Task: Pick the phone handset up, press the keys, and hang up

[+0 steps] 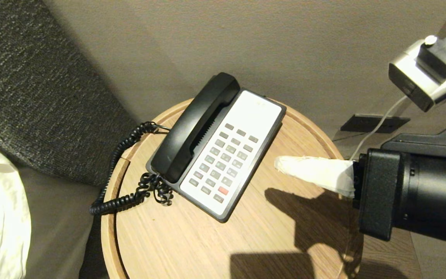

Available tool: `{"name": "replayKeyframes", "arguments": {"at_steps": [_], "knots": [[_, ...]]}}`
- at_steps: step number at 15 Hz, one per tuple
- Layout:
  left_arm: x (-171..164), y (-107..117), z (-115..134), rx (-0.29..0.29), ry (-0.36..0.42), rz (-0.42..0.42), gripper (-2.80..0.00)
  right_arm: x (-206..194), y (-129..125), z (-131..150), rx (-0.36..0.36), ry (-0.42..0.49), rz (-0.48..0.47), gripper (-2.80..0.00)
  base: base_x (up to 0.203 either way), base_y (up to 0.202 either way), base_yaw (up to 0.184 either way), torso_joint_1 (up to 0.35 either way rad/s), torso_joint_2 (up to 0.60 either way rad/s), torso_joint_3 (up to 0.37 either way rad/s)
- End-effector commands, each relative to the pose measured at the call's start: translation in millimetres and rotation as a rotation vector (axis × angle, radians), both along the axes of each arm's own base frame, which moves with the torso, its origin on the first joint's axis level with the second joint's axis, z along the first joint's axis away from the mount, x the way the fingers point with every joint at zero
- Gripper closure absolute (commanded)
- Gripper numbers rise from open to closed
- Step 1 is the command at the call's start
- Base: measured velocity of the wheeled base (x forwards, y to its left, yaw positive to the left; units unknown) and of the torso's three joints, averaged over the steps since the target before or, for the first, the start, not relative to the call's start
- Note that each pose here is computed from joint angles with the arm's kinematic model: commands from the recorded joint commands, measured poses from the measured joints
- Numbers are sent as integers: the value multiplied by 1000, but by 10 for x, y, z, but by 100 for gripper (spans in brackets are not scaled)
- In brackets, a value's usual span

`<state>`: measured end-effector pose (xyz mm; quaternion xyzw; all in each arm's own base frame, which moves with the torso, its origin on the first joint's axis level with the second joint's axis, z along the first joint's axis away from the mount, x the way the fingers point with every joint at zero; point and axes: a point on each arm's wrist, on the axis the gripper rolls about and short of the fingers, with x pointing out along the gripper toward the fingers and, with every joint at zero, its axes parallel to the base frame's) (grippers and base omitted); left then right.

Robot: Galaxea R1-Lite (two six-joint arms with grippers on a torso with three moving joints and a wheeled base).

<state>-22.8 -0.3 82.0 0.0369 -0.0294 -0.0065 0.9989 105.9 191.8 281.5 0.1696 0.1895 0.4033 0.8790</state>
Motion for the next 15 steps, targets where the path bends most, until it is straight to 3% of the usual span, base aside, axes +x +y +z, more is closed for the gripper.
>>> {"name": "replayKeyframes", "arguments": {"at_steps": [1, 4, 6, 8, 10, 11, 13, 15], "knots": [[21, 0, -80, -2, 23, 1, 0, -28, -51, -6, 5, -2, -1, 0, 0, 0, 0, 0, 0, 0], [21, 0, -80, -2, 23, 1, 0, -94, -206, 57, 15, -49, -59, 0, 0, 0, 0, 0, 0, 0], [21, 0, -80, -2, 23, 1, 0, -180, -444, 128, 48, -76, -107, 0, 0, 0, 0, 0, 0, 0], [21, 0, -80, -2, 23, 1, 0, -97, -724, 48, 37, -83, -246, 0, 0, 0, 0, 0, 0, 0], [21, 0, -80, -2, 23, 1, 0, -46, -1242, -161, 2, -91, -494, 0, 0, 0, 0, 0, 0, 0], [21, 0, -80, -2, 23, 1, 0, -173, -1483, -274, 2, -108, -569, 0, 0, 0, 0, 0, 0, 0], [21, 0, -80, -2, 23, 1, 0, -700, -1817, -564, 15, -210, -632, 0, 0, 0, 0, 0, 0, 0], [21, 0, -80, -2, 23, 1, 0, -1103, -1910, -973, -28, -308, -667, 0, 0, 0, 0, 0, 0, 0]]}}
